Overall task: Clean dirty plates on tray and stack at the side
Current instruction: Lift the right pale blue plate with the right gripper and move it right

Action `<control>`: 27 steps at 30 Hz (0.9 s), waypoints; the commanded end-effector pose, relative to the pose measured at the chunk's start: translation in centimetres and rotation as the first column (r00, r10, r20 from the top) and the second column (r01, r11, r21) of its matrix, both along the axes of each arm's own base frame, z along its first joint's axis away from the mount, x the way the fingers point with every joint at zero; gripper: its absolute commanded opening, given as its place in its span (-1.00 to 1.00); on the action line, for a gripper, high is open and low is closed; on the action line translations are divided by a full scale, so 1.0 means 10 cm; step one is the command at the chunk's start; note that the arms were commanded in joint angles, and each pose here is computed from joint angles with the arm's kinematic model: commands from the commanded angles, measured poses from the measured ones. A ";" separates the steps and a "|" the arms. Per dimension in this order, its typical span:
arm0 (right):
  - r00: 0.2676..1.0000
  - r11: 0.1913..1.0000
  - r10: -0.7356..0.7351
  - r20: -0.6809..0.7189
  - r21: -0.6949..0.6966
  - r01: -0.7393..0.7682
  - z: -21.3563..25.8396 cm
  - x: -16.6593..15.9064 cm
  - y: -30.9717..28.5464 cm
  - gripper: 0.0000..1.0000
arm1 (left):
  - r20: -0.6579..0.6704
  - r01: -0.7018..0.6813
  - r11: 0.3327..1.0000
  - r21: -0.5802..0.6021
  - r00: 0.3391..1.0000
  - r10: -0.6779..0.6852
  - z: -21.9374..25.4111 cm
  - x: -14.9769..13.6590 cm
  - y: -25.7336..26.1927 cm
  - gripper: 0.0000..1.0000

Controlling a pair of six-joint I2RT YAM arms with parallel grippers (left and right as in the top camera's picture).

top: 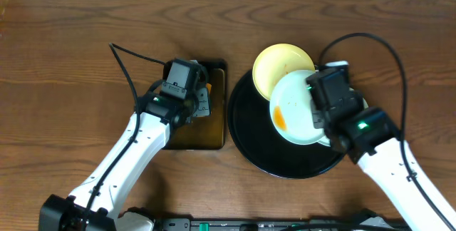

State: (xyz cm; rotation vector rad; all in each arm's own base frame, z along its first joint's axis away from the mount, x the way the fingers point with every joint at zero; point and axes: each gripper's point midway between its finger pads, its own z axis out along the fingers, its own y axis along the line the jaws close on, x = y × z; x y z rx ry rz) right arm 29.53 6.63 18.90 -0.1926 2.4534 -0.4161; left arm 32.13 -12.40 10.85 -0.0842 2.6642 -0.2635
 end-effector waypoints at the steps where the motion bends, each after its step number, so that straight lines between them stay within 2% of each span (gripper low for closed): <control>1: 0.993 0.985 0.053 0.101 -0.168 -0.035 0.28 0.07 0.03 -0.98 | -0.003 0.002 1.000 0.019 1.000 -0.002 -0.03 0.00 0.03 -0.85; 6: 0.970 0.946 0.195 0.143 -0.290 -0.147 0.43 0.04 0.31 -0.98 | -0.004 0.002 1.000 0.019 1.000 -0.002 -0.04 0.00 0.03 -0.85; 16: 0.945 0.841 0.297 0.137 -0.506 -0.191 0.51 0.02 0.53 -0.98 | -0.003 0.002 1.000 0.019 1.000 -0.002 -0.03 0.00 0.03 -0.85; 21: 0.944 0.813 0.305 0.124 -0.550 -0.190 0.45 0.04 0.60 -0.98 | -0.004 0.002 1.000 0.019 1.000 -0.002 -0.04 0.00 0.03 -0.85; 27: 0.944 0.815 0.301 0.136 -0.550 -0.181 0.43 0.07 0.64 -0.98 | -0.004 0.002 1.000 0.019 1.000 -0.002 -0.04 0.00 0.03 -0.85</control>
